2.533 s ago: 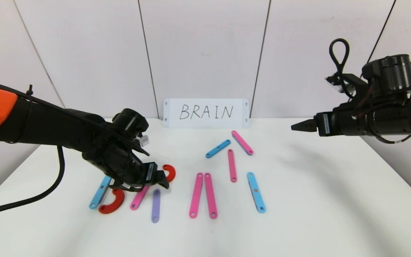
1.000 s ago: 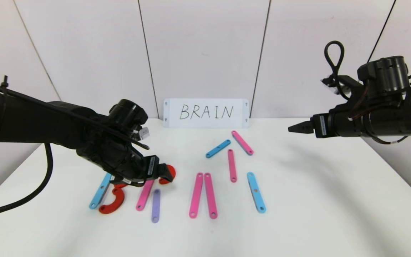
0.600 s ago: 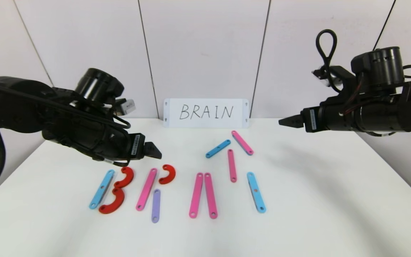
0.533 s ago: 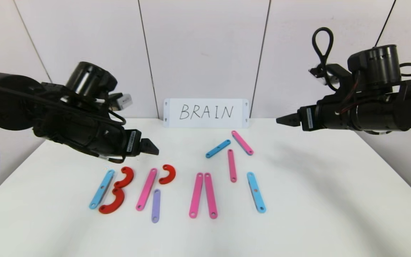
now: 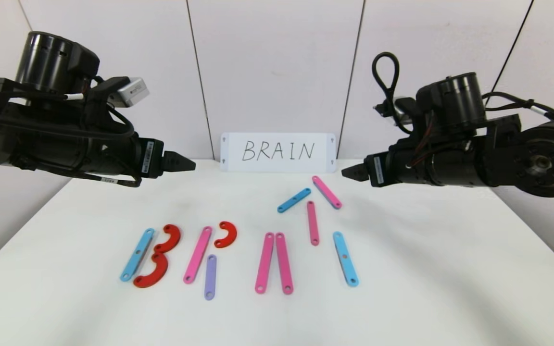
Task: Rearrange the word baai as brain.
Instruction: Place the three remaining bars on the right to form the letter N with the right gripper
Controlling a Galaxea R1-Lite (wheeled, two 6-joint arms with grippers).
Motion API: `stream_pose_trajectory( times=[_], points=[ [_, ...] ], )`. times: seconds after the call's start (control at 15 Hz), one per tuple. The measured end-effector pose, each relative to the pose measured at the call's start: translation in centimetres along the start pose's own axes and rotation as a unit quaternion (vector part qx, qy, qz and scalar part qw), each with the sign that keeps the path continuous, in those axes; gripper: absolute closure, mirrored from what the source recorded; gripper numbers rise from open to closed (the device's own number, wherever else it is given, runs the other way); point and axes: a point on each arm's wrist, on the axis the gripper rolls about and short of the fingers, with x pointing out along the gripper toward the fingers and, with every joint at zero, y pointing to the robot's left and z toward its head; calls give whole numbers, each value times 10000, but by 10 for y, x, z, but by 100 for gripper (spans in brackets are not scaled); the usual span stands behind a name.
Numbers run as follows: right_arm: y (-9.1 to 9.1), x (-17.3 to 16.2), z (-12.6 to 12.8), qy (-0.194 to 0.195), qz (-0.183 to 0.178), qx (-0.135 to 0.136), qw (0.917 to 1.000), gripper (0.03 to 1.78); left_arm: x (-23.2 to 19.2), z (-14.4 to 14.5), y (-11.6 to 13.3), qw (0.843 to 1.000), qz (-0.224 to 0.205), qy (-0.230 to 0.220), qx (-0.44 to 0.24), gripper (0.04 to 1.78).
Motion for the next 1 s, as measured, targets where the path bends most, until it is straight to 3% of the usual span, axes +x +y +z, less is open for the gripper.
stream_pose_trajectory(
  times=[0.47,0.73,1.0],
  points=[
    [46,32,-27,434,-271,179,9985,7,3,3,4,9997,52,-161,147,8],
    [66,53,-44,592,-454,462,9961,7,4,4,5,9997,54,-161,152,8],
    [77,69,-57,675,-485,387,9958,7,10,3,6,9998,57,-83,146,8]
  ],
)
